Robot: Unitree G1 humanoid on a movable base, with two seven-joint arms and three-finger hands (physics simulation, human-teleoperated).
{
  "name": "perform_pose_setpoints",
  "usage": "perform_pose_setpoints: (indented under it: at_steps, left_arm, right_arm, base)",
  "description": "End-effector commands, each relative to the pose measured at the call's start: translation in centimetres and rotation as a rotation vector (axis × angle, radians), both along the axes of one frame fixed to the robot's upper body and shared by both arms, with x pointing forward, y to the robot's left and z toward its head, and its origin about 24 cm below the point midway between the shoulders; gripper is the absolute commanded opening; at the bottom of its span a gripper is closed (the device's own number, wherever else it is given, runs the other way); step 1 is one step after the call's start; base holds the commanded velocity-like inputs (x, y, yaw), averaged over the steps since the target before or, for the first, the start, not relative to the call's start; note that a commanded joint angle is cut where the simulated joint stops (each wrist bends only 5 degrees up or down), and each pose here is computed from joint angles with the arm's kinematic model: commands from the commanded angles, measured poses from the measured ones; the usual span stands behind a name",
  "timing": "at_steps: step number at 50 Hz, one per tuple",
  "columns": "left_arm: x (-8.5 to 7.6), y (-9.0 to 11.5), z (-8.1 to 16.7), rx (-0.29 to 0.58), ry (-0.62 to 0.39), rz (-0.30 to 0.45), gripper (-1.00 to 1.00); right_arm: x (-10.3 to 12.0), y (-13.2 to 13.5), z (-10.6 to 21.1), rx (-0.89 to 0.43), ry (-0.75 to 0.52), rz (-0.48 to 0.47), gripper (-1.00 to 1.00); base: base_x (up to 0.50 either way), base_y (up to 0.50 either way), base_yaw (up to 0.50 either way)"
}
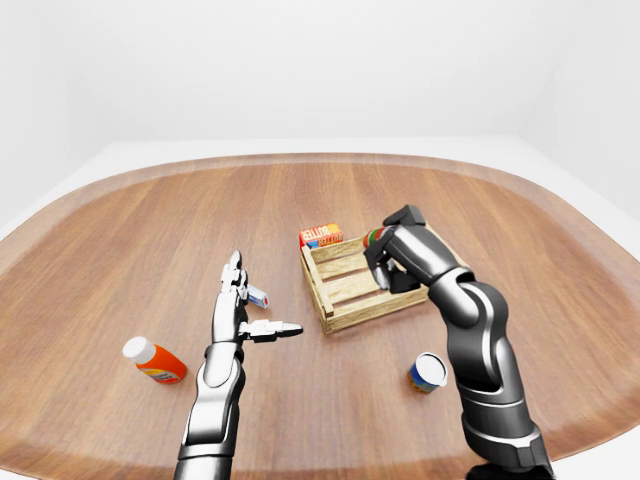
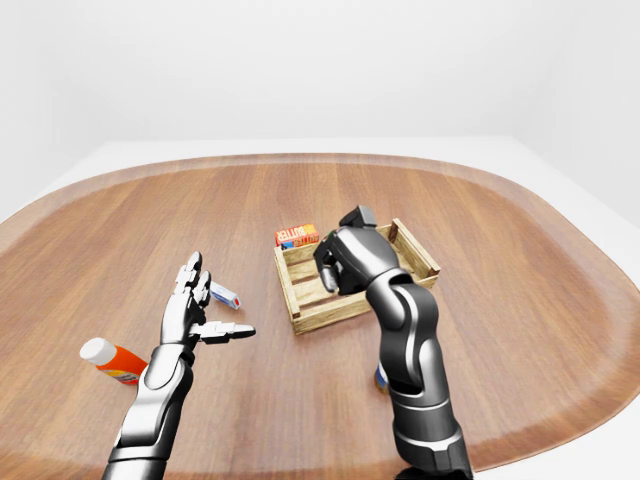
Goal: Pick up the tomato sauce, and put it in the wooden tray.
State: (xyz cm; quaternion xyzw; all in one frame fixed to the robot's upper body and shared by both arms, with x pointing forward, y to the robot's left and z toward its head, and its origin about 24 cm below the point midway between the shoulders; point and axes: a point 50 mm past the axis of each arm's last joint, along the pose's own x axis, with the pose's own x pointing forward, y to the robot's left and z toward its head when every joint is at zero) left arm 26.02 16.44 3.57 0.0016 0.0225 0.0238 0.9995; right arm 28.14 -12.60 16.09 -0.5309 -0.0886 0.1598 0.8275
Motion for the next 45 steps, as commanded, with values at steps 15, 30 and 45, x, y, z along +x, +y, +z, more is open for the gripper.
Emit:
perform_pose_setpoints:
  at_steps: [15,30,45]
  left_arm:
    - [0.0,0.0,0.0,0.0,0.0,0.0,1.0]
    - [0.2,0.0,-0.1,-0.002,0.001,0.001,1.0]
    - [0.3,0.1,-0.1,-0.004,0.001,0.001,1.0]
  right_arm:
    - [7.3,-3.2,-0.3,0.043,0.034,-0.158,-1.0]
    - [12.6,-5.2,-1.9,0.031,0.141,-0.232,-1.0]
    - [13.3,-4.8,-3.9,-0.018,0.272,-0.293,-1.0]
  base:
    - [0.0,0.0,0.0]
    - [0.0,0.0,0.0]
    - [0.0,0.0,0.0]
